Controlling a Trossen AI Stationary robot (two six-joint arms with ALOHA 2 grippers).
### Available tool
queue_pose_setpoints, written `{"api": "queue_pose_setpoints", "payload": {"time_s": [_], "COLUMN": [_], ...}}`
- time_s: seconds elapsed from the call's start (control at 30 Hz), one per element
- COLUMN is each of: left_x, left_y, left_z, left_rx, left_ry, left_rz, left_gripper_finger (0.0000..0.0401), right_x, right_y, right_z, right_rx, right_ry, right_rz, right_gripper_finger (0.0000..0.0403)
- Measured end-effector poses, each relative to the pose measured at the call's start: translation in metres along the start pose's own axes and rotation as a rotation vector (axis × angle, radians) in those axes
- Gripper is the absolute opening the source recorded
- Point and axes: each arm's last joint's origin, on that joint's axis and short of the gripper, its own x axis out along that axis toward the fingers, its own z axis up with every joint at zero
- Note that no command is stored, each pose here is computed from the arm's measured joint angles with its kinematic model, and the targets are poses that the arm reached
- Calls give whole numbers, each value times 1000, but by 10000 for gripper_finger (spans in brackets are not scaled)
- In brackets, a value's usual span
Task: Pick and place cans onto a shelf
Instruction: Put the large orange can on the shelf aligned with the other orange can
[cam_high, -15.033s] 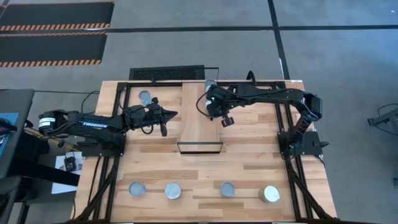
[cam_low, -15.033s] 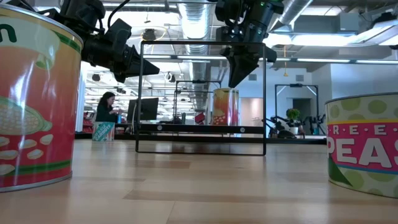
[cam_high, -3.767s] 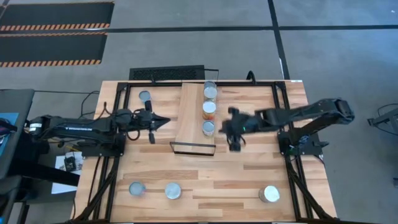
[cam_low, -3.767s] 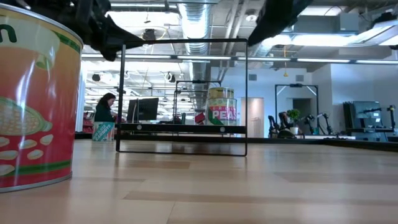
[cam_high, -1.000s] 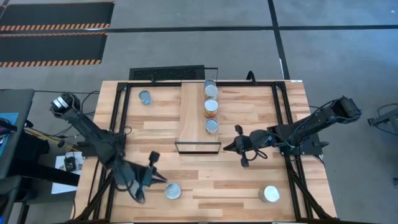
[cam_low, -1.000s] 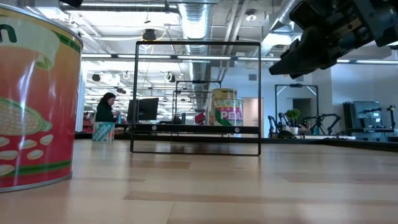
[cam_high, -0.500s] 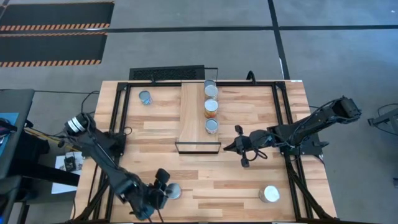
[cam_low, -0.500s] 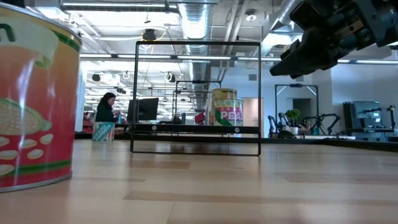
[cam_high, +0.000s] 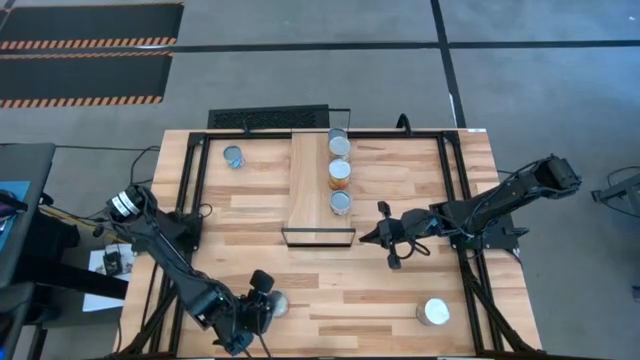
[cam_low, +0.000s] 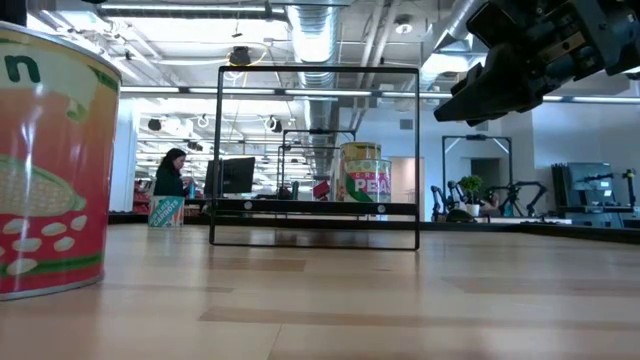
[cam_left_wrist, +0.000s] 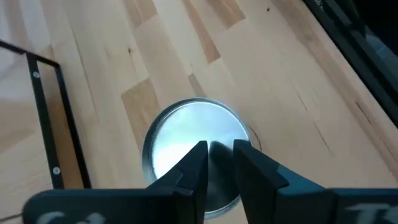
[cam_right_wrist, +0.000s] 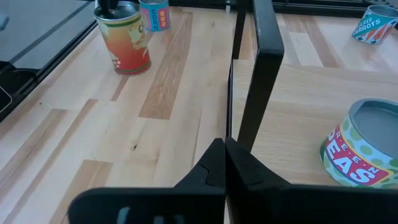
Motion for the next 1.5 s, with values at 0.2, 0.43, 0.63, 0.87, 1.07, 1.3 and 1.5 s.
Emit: {"api": "queue_pose_setpoints", "payload": {"time_s": [0.2, 0.43, 0.63, 0.87, 1.07, 1.3, 1.5], "left_x": [-10, -16, -12, 7, 5, -23, -76], "left_y": [10, 4, 3, -5, -4, 13, 52], "left_z": [-1, -1, -2, -5, -3, 8, 25], "left_rx": [-63, -54, -29, 40, 42, 29, -42], "left_ry": [12, 13, 7, 45, 42, 3, -150], "left_rz": [-17, -111, -81, -32, -27, -14, 60], "left_gripper_finger": [73, 111, 118, 96, 27, 1, 0], "right_x": [0, 0, 0, 0, 0, 0, 0], "right_y": [0, -2, -2, 2, 4, 3, 3], "right_z": [0, 0, 0, 0, 0, 0, 0], "right_rx": [0, -4, 7, 4, 2, -3, -6], "right_ry": [0, -1, 0, -2, -2, -1, 0], "right_rz": [0, -6, -6, 10, 14, -2, -17], "right_gripper_finger": [9, 9, 10, 10, 9, 9, 10]}}
